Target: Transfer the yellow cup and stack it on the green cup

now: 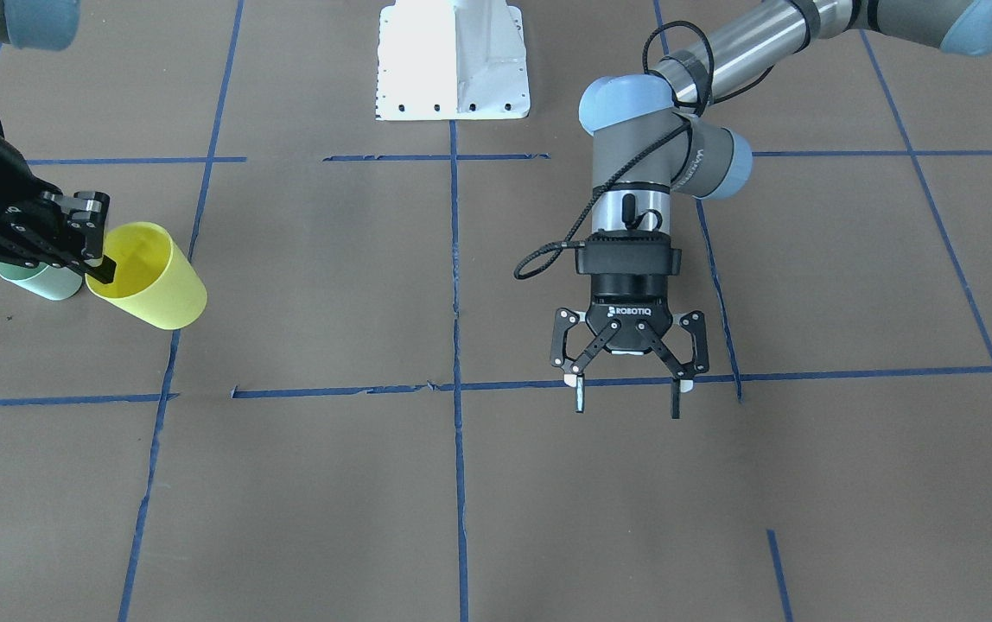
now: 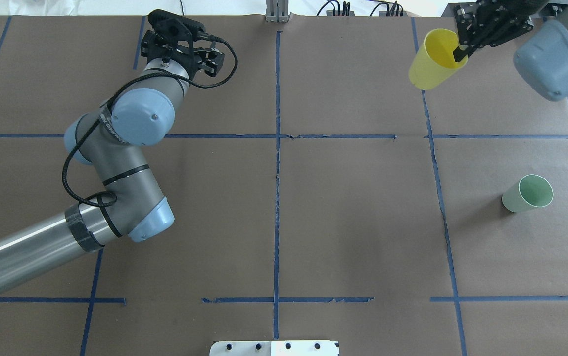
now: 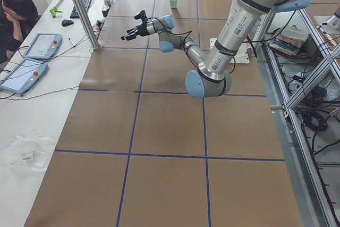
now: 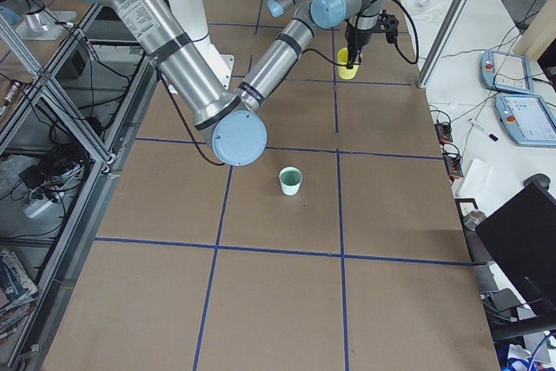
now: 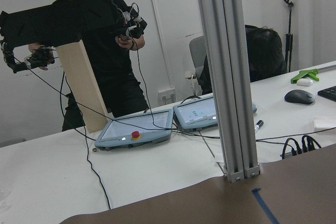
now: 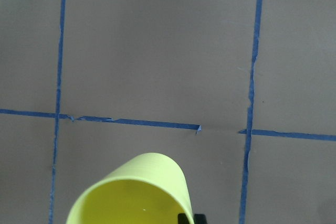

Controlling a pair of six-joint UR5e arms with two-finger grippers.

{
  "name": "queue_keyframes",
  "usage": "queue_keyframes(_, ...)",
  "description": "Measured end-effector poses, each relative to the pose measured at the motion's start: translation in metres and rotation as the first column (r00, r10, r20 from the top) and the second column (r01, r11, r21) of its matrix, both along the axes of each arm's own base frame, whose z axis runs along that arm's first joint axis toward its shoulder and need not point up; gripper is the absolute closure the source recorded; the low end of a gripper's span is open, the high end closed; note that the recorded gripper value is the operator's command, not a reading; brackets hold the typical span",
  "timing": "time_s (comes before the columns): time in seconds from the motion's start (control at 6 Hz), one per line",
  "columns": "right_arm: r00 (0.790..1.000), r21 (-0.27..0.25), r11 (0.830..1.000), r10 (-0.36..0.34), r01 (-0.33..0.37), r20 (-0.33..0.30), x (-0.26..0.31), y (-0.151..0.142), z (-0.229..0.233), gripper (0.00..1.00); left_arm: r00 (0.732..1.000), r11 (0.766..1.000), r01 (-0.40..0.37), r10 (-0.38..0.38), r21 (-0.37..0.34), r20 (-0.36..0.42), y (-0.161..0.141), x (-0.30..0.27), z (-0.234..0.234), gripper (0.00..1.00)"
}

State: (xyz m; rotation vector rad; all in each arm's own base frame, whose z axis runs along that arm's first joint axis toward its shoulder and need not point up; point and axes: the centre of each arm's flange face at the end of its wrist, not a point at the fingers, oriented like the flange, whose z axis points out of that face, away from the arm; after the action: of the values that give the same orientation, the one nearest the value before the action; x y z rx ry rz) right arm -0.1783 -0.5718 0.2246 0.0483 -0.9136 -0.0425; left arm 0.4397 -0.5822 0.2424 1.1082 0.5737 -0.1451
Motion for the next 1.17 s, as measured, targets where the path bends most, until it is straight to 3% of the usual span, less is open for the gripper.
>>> queue_keyframes(0.17,0.999,0.012,1.0,0.003,-0.003,-0.034,0.008,0.018,0.022,1.0,0.996,0.991,-0.087,0.089,-0.103,0.019,-0.018,-0.019,0.024,0.01)
queue_keyframes(0.33,0.998,0.012,1.0,0.008,-0.007,-0.063,0.016,0.039,0.045,1.0,0.981,0.953,-0.181,0.193,-0.244,0.027,-0.029,-0.035,0.053,0.01)
queue_keyframes(0.5,0.997,0.006,1.0,0.006,-0.005,-0.079,0.025,0.057,0.064,1.0,0.956,0.887,-0.271,0.292,-0.374,0.0,-0.029,-0.047,0.085,0.01)
queue_keyframes(0.67,0.994,0.014,1.0,-0.023,0.024,-0.103,0.033,0.074,0.089,1.0,0.928,0.818,-0.355,0.367,-0.452,-0.066,-0.028,-0.061,0.105,0.0)
queue_keyframes(1.0,0.982,0.037,0.992,-0.11,0.117,-0.152,0.047,0.103,0.151,1.0,0.871,0.708,-0.479,0.456,-0.519,-0.182,-0.009,-0.097,0.127,0.0)
queue_keyframes(1.17,0.98,0.058,0.989,-0.124,0.134,-0.153,0.051,0.112,0.185,1.0,0.859,0.657,-0.494,0.469,-0.569,-0.203,0.006,-0.108,0.123,0.0)
